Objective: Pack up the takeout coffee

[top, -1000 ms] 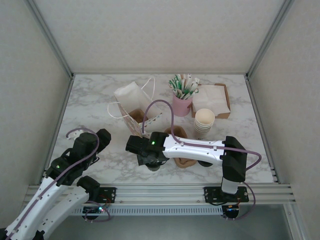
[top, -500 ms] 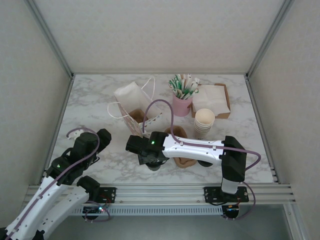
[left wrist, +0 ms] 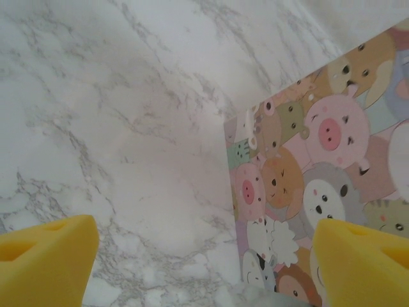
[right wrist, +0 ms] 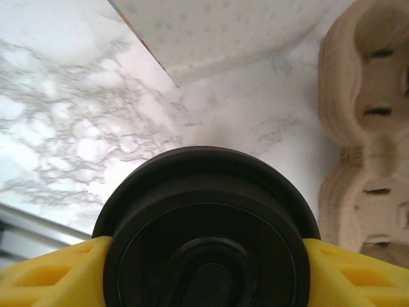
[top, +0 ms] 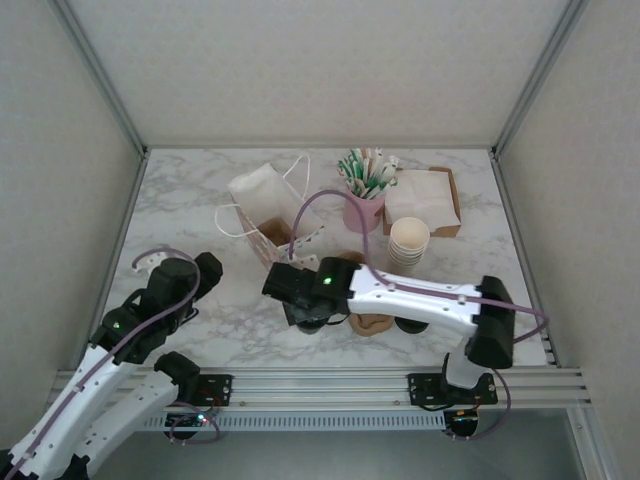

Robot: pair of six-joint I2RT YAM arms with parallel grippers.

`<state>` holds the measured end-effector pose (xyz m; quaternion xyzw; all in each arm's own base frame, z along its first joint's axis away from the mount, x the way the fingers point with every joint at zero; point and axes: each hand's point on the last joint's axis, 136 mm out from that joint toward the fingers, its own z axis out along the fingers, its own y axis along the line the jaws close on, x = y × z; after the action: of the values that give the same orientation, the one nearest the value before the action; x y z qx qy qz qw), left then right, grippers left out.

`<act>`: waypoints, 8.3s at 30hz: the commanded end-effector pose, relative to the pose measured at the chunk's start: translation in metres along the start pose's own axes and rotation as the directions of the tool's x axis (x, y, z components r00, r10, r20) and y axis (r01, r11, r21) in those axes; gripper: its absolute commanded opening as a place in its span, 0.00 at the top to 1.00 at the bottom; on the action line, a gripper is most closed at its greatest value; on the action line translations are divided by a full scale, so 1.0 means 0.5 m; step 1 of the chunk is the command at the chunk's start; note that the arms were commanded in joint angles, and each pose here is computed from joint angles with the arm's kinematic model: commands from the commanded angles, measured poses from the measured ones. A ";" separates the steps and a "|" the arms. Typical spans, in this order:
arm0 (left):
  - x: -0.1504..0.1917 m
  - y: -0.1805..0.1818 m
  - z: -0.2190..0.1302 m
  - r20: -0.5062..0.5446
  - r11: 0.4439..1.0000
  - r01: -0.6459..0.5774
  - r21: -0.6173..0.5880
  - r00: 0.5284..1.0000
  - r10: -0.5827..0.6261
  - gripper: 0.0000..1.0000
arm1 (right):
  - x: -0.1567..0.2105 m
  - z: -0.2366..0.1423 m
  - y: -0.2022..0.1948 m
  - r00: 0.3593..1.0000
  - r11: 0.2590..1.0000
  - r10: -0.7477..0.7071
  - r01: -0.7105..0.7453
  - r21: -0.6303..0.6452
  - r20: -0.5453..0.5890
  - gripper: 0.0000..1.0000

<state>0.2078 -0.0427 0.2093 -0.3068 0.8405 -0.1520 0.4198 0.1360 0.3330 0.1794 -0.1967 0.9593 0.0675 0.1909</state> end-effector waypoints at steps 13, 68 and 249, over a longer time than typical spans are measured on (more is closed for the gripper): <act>-0.205 -0.095 -0.026 0.114 0.999 -0.021 -0.046 0.993 0.026 0.13 | -0.139 -0.368 0.049 0.864 0.895 -0.242 0.374 -0.241 0.442 0.37; -0.165 -0.260 0.433 -0.352 0.959 -0.138 0.248 0.910 0.222 0.17 | -0.380 0.016 0.038 0.919 0.927 -0.371 0.375 -0.004 0.132 0.36; -0.126 -0.068 0.175 -0.163 0.992 -0.039 -0.123 0.986 0.019 0.14 | -0.254 0.155 0.015 0.981 0.975 -0.191 0.194 0.110 -0.043 0.42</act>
<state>0.3226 -0.0304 0.1970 -0.3019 0.8914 -0.1097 0.3198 0.2644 0.4039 0.1744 -0.2890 0.9339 0.0044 0.2103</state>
